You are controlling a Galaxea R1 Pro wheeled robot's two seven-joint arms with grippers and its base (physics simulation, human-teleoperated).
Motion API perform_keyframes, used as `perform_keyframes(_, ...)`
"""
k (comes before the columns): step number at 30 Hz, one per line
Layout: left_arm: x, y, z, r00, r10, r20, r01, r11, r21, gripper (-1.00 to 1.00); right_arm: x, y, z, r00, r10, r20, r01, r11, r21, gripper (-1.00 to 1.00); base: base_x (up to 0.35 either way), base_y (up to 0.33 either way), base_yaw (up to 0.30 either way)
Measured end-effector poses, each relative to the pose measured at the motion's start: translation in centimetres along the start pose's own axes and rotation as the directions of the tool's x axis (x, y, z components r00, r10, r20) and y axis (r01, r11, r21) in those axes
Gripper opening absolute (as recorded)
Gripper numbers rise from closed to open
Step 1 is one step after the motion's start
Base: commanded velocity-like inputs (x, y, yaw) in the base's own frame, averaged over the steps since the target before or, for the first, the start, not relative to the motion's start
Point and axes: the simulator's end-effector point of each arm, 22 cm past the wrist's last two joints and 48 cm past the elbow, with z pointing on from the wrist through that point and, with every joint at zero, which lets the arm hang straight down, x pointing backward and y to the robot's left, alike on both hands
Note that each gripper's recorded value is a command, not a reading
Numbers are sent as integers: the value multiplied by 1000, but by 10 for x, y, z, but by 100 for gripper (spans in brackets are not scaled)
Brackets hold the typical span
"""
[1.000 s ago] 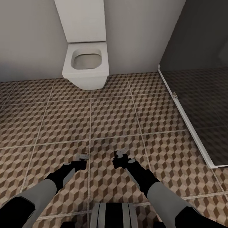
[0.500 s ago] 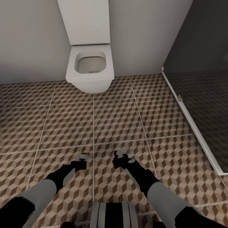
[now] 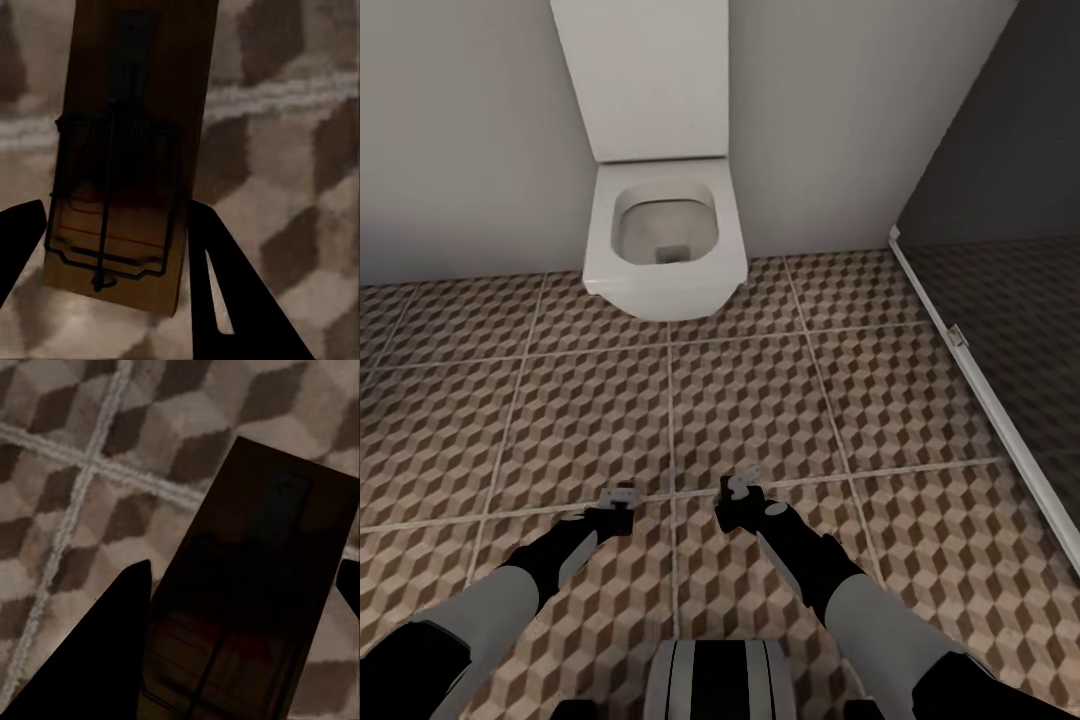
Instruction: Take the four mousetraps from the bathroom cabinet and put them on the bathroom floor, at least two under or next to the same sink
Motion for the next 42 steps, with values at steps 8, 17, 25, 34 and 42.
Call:
perform_keyframes(8, 0, 0, 0, 1000, 0, 0, 0, 1000, 0, -100, 0, 0, 0, 1000, 0, 0, 0, 1000, 0, -100, 341, 3, 0)
perform_keyframes(17, 0, 0, 0, 1000, 0, 0, 0, 1000, 0, -100, 0, 0, 0, 1000, 0, 0, 0, 1000, 0, -100, 342, 0, 0)
perform_keyframes(25, 0, 0, 0, 1000, 0, 0, 0, 1000, 1, -100, 0, 0, 0, 1000, 0, 0, 0, 1000, 0, -100, 342, 0, 0)
perform_keyframes(34, 0, 0, 0, 1000, 0, 0, 0, 1000, 1, -100, 0, 0, 0, 1000, 0, 0, 0, 1000, 0, -100, 342, 0, 0)
perform_keyframes(42, 0, -1, 0, 1000, 0, 1, 0, 1000, 3, -100, 0, 0, 0, 1000, 0, -1, 0, 1000, 0, -100, 224, 0, 0)
